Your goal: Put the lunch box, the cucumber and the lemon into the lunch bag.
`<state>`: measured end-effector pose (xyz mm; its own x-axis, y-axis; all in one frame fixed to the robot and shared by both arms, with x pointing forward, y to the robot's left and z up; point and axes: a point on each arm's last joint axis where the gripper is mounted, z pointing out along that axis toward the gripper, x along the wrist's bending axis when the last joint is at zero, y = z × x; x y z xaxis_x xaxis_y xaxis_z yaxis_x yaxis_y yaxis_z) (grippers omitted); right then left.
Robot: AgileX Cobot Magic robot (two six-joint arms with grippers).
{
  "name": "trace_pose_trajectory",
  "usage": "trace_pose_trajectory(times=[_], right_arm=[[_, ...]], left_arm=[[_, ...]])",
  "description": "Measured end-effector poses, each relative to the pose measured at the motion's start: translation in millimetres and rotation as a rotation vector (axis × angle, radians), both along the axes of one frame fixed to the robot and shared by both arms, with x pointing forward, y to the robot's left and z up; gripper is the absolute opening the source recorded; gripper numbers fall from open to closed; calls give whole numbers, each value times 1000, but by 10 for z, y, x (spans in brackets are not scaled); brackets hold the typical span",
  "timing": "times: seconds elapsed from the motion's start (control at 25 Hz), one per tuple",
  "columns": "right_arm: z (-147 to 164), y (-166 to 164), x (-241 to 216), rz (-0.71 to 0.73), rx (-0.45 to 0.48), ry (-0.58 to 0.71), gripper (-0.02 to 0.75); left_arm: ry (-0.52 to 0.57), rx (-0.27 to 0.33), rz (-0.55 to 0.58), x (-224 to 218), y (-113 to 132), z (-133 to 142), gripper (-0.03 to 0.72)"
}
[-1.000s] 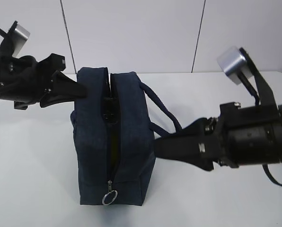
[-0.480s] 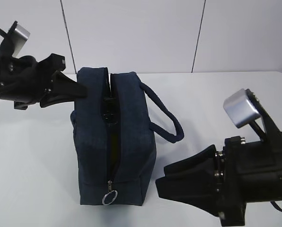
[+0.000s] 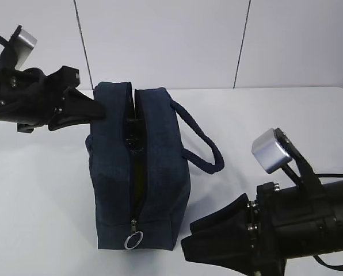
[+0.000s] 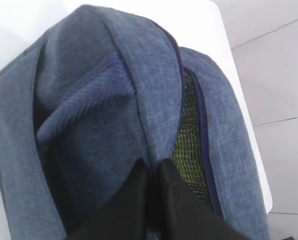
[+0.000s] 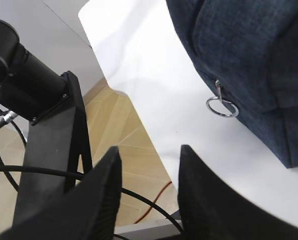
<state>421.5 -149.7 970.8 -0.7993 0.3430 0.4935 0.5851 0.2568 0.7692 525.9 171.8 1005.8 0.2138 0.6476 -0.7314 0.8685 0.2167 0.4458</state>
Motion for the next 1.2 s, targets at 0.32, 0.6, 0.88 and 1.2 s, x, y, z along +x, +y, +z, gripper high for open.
trace_pose_trajectory(times=[0.32, 0.6, 0.88, 1.2], right_arm=[[28, 20, 29, -35, 61, 31, 273], [42, 22, 44, -36, 69, -3, 273], [21, 19, 18, 11, 38, -41, 273], [5, 15, 2, 49, 12, -82, 273]], left_arm=[[-3, 2, -2, 0, 0, 0, 27], [-13, 3, -23, -9, -8, 4, 220], [-60, 14, -70, -34, -18, 39, 504], [-192, 59, -162, -222, 13, 330, 503]])
